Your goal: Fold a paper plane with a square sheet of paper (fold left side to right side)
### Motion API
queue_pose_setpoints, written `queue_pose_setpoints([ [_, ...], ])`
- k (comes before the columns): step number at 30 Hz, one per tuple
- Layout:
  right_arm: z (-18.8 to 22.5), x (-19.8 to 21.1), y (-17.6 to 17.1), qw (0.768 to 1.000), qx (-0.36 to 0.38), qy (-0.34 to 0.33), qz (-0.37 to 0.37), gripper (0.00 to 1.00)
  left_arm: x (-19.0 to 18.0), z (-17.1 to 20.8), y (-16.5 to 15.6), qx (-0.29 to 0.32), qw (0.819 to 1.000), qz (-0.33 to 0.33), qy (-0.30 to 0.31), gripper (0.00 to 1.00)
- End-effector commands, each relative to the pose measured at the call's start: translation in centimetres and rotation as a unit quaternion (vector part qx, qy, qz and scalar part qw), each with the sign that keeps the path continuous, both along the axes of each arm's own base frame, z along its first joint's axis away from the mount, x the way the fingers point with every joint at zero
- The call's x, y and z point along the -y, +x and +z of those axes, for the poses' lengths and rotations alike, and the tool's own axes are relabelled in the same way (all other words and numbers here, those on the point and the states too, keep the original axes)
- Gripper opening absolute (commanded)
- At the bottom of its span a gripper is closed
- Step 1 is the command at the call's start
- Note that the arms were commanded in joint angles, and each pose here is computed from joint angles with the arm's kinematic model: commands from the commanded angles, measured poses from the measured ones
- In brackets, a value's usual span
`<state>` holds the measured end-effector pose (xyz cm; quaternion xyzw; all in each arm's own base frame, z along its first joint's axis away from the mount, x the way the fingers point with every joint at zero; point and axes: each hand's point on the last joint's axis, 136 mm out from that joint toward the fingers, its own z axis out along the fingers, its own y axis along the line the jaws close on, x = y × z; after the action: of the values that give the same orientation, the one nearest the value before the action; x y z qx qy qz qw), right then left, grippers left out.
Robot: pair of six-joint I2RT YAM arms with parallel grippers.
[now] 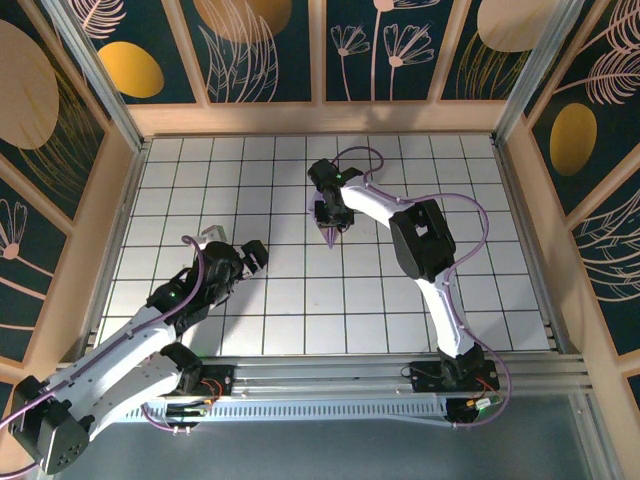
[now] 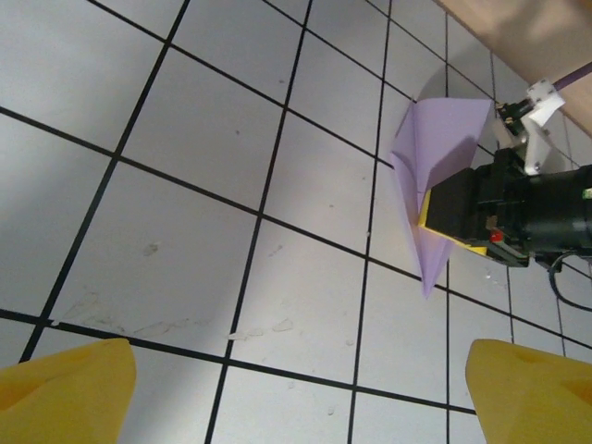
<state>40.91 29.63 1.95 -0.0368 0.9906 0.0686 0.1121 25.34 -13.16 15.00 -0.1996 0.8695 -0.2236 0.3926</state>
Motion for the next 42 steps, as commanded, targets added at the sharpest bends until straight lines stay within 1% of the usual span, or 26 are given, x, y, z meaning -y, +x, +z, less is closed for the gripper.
queue_pose_setpoints([
  [1,-0.7,1.0,-0.4,1.000,-0.009,-0.010,-0.015,0.32,-0.9,1.0,0.3,0.006,1.000,0.018,0.020,0.92],
  [4,-0.1,1.0,-0.3,1.000,-0.003,-0.009,-0.015,0.36,-1.2,1.6,0.5,0.011,0.999,0.026,0.025,0.93],
  [8,0.4,1.0,-0.3,1.000,0.002,-0.008,-0.015,0.37,-1.2,2.0,0.6,0.014,0.999,0.027,0.028,0.95],
  [15,1.5,1.0,-0.3,1.000,0.012,-0.010,-0.012,0.37,-1.1,2.1,0.8,0.014,0.999,0.024,0.034,0.95],
  [25,2.7,0.3,-0.6,1.000,0.022,-0.006,-0.007,0.37,-1.0,1.5,0.5,0.004,0.999,0.018,0.033,0.95],
  [35,4.0,0.1,-0.6,0.999,0.031,-0.003,-0.009,0.38,-0.7,1.7,0.6,0.004,0.999,0.015,0.029,0.95],
  [39,5.1,0.0,-1.0,0.999,0.038,-0.004,-0.004,0.43,-0.6,2.1,0.7,0.006,1.000,0.015,0.025,0.95],
  [42,6.4,-0.1,-1.6,0.999,0.048,0.001,0.000,0.43,-0.5,2.3,0.7,0.008,1.000,0.014,0.023,0.96],
])
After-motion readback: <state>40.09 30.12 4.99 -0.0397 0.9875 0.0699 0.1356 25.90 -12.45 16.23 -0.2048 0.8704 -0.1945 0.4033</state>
